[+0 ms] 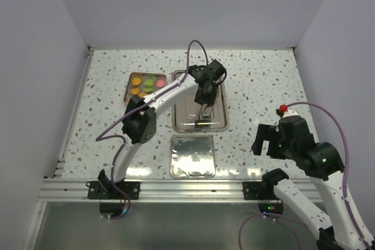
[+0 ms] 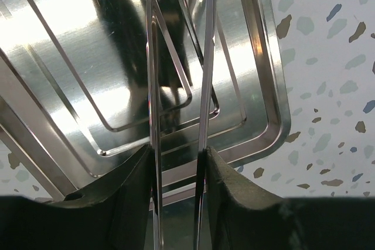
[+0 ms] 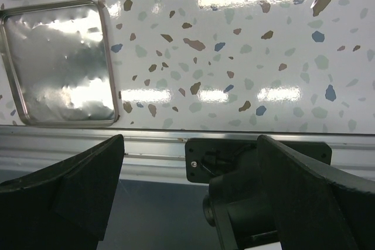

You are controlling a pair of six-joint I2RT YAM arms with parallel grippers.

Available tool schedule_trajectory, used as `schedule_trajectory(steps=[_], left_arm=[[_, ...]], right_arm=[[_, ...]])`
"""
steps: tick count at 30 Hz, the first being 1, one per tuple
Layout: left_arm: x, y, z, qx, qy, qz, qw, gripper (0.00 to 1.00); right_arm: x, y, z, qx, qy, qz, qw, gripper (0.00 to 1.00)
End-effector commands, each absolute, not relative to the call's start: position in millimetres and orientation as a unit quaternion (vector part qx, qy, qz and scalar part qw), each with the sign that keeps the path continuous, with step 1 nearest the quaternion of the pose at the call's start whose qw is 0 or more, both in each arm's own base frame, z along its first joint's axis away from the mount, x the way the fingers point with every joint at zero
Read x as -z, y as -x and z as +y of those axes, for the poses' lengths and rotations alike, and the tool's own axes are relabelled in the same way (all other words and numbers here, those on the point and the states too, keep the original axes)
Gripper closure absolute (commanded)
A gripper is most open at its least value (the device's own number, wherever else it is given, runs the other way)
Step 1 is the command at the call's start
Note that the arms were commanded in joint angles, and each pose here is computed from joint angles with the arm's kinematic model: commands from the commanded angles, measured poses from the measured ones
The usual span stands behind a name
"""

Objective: Pack the cookies

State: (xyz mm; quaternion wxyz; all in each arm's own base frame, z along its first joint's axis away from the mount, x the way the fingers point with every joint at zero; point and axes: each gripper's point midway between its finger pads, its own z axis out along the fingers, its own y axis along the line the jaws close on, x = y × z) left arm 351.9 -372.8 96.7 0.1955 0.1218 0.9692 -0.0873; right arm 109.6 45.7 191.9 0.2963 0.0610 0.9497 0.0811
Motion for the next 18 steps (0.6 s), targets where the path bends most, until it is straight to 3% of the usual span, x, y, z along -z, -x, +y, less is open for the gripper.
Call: schedule_trajectory(steps=[1,11,18], left_arm=[[-123.0,-359.3,-372.7,0.089,-0.126,0.962,0.224,0.64],[-207.1,-374.3,-309.7,0.081,-0.078,0.951,0.288,0.64],[-247.2,-354.9,-239.8,0.036,-0.041,0.947,0.317,0.64]], right_arm=[[-200.7,-113.5,44.4,-0.077,-0.053,0.947,0.308,0.01],[-199.0,-112.1,47.6,-0.088,-0.054,0.946,0.309,0.01],[-198.1,-117.4,50.6,-0.090,-0.051,0.945,0.309,0.01]])
